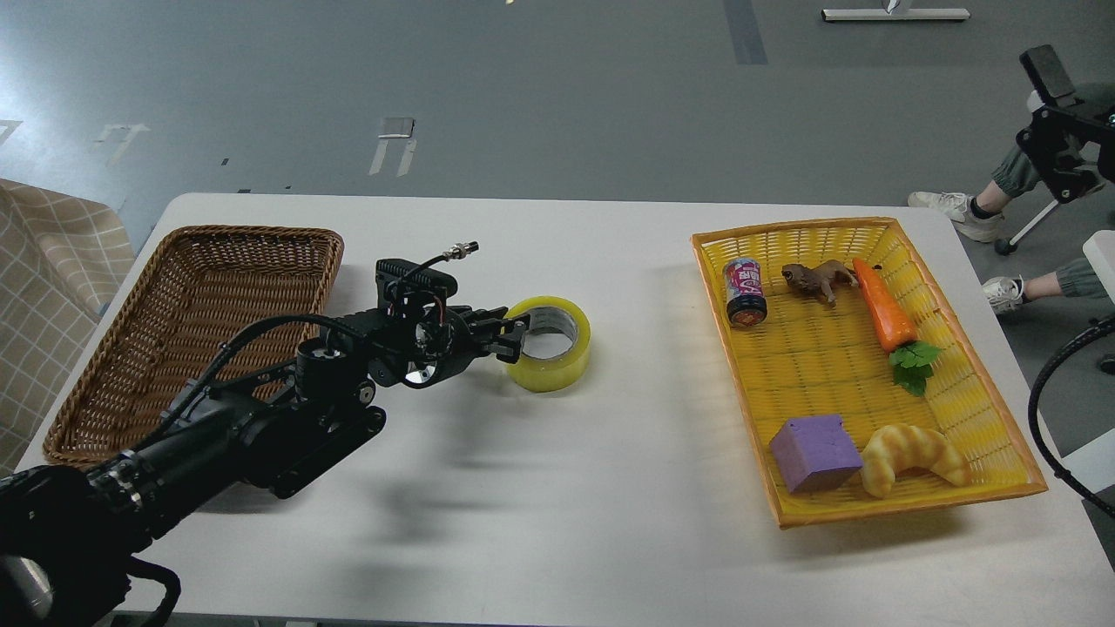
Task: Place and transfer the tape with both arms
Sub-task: 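Grip the tape roll's rim with the left gripper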
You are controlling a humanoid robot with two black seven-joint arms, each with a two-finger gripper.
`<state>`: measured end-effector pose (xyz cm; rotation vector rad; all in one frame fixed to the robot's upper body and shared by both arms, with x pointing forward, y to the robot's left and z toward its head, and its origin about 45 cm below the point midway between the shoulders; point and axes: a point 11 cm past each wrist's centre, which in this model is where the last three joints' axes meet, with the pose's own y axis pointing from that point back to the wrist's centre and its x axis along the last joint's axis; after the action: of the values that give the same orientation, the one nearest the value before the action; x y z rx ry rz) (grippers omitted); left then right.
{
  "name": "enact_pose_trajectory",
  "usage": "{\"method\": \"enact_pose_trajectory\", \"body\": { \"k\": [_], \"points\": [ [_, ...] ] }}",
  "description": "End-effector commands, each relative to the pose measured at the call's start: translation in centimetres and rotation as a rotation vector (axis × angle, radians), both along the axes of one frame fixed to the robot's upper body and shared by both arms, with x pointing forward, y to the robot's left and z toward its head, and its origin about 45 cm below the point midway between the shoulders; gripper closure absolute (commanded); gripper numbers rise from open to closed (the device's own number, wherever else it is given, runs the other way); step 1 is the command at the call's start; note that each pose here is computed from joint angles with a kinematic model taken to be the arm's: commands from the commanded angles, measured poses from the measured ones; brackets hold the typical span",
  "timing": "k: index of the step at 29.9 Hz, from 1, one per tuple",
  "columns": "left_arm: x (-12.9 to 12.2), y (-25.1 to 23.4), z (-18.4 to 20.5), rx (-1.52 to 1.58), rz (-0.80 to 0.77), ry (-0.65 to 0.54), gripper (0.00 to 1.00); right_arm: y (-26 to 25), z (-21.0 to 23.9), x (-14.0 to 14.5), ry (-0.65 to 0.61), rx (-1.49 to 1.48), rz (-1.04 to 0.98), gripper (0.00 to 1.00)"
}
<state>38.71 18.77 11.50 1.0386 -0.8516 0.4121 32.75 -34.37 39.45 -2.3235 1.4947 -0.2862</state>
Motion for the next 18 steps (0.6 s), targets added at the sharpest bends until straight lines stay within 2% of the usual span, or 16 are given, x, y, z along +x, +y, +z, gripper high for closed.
{"method": "enact_pose_trajectory", "body": {
  "k": [1, 6, 7, 9, 18],
  "points": [
    [-0.1, 0.1, -0.1, 0.003, -0.002, 0.002, 0.68, -0.1, 0.0, 0.0, -0.001, 0.001, -0.003, 0.0],
    [0.1, -0.3, 0.3, -0.003, -0.008, -0.007, 0.69, -0.1, 0.0, 0.0, -0.001, 0.001, -0.003, 0.0],
    [0.2, -0.3, 0.3, -0.003, -0.008, -0.008, 0.71, -0.1, 0.0, 0.0, -0.001, 0.001, -0.003, 0.0],
    [0.2, -0.2, 0.3, 0.0, -0.007, -0.008, 0.85, -0.1, 0.0, 0.0, -0.001, 0.0, -0.002, 0.0],
    [0.6, 0.7, 0.7, 0.016, 0.007, -0.016, 0.98, -0.1, -0.3, 0.1, 0.008, 0.012, -0.005, 0.0]
  ]
}}
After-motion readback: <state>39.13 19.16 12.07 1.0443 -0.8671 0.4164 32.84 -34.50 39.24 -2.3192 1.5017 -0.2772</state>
